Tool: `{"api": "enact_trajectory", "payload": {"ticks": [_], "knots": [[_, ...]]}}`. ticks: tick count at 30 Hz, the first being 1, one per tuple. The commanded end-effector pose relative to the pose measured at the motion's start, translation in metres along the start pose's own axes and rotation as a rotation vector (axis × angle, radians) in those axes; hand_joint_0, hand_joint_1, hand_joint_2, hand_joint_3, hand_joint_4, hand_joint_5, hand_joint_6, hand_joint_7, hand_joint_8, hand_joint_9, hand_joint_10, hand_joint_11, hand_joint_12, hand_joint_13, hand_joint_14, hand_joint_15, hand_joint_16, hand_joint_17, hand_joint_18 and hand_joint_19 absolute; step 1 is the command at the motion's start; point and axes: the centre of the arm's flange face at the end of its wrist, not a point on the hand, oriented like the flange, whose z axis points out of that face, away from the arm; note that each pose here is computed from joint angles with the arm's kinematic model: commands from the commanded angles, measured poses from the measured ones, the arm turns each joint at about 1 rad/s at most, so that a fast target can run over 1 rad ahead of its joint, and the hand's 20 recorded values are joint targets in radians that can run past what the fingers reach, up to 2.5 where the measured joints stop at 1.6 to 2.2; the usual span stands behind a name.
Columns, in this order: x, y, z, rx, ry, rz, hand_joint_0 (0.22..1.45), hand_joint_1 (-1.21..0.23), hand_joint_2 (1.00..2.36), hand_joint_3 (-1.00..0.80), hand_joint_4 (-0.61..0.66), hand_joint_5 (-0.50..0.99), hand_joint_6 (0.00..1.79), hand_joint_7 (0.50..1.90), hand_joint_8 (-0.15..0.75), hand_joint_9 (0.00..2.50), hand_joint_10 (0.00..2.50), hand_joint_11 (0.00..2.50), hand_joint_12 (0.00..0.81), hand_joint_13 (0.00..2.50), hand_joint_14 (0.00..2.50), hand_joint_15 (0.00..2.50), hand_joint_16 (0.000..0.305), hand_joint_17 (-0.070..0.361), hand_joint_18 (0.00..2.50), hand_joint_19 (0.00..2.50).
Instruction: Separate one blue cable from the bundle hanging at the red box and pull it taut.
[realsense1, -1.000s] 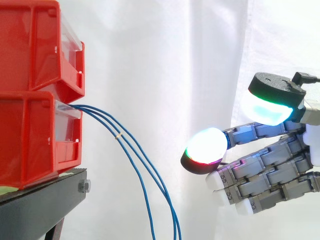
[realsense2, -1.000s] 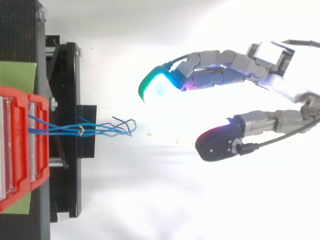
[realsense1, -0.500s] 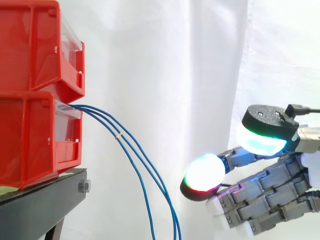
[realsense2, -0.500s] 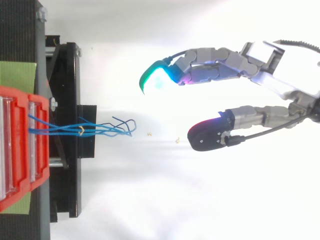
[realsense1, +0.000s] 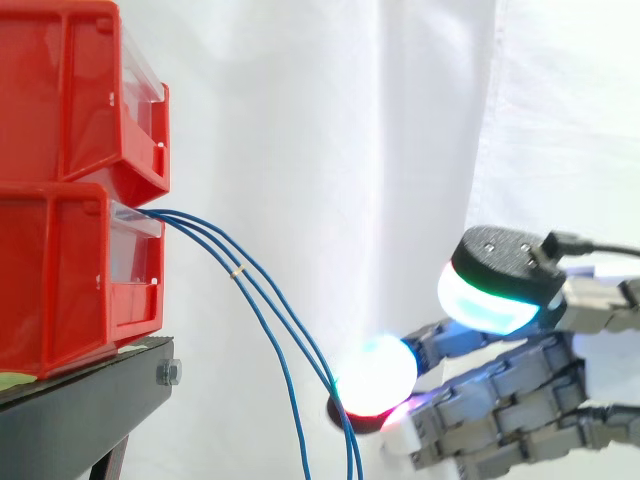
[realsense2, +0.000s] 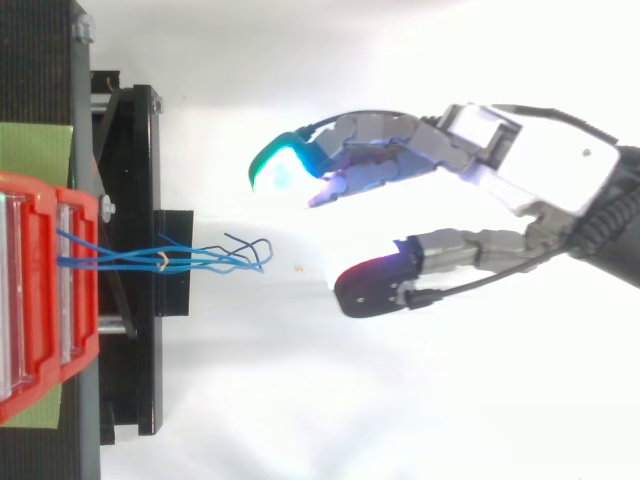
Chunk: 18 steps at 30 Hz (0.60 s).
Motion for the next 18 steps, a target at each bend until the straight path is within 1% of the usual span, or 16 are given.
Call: {"api": "enact_trajectory", "payload": {"ticks": [1,2,4,6,9,10,11,13,14,15,16,17,18], "knots": [[0.011,-0.008,0.012,-0.002,0.009,0.033,0.59,-0.68,1.0,-0.44,0.33,-0.18,0.5,0.77,0.312,0.71,0.0,0.12,0.295,0.49,0.0,0.07,0.032,0.072,0.37,0.21],[0.013,-0.008,0.014,-0.002,0.017,0.034,0.59,-0.68,1.0,-0.45,0.32,-0.18,0.5,0.77,0.311,0.72,0.0,0.11,0.294,0.49,0.0,0.07,0.032,0.072,0.37,0.22],[0.014,-0.005,0.016,-0.008,0.022,0.032,0.59,-0.68,1.0,-0.44,0.33,-0.18,0.5,0.77,0.312,0.72,0.0,0.12,0.294,0.49,0.0,0.07,0.032,0.072,0.37,0.22],[0.015,-0.004,0.016,-0.012,0.024,0.03,0.59,-0.68,1.0,-0.44,0.33,-0.18,0.5,0.77,0.312,0.72,0.0,0.12,0.294,0.49,0.0,0.08,0.032,0.071,0.37,0.22],[0.017,-0.004,0.018,-0.029,0.021,0.031,0.59,-0.68,1.0,-0.44,0.33,-0.18,0.5,0.77,0.312,0.72,0.0,0.12,0.293,0.49,0.0,0.07,0.032,0.071,0.37,0.22],[0.019,-0.009,0.018,-0.031,0.019,0.031,0.59,-0.68,1.0,-0.44,0.33,-0.18,0.5,0.77,0.314,0.72,0.0,0.13,0.294,0.5,0.0,0.08,0.032,0.071,0.37,0.22],[0.02,-0.01,0.021,-0.038,0.017,0.039,0.59,-0.68,1.0,-0.44,0.32,-0.18,0.5,0.77,0.312,0.72,0.0,0.13,0.294,0.5,0.0,0.08,0.032,0.071,0.37,0.22],[0.025,-0.02,0.026,-0.04,0.026,0.047,0.59,-0.68,1.0,-0.44,0.33,-0.17,0.5,0.77,0.313,0.72,0.0,0.13,0.293,0.5,0.0,0.08,0.032,0.071,0.37,0.23],[0.026,-0.02,0.031,-0.045,0.028,0.058,0.59,-0.68,1.0,-0.45,0.32,-0.17,0.5,0.77,0.313,0.72,0.0,0.13,0.294,0.5,0.0,0.08,0.032,0.071,0.37,0.23],[0.031,-0.024,0.036,-0.048,0.037,0.071,0.59,-0.68,1.0,-0.44,0.32,-0.17,0.5,0.77,0.314,0.72,0.0,0.13,0.296,0.5,0.0,0.08,0.032,0.071,0.37,0.22],[0.034,-0.023,0.04,-0.052,0.043,0.082,0.59,-0.68,1.0,-0.45,0.32,-0.18,0.5,0.78,0.314,0.72,0.0,0.17,0.298,0.5,0.0,0.09,0.032,0.071,0.38,0.23],[0.038,-0.028,0.044,-0.05,0.053,0.088,0.59,-0.69,1.0,-0.45,0.31,-0.18,0.5,0.8,0.311,0.73,0.01,0.24,0.305,0.52,0.0,0.11,0.032,0.072,0.38,0.24],[0.041,-0.027,0.047,-0.055,0.058,0.095,0.59,-0.7,1.0,-0.45,0.31,-0.18,0.5,0.81,0.311,0.73,0.01,0.27,0.307,0.52,0.0,0.12,0.033,0.073,0.38,0.25]]}}
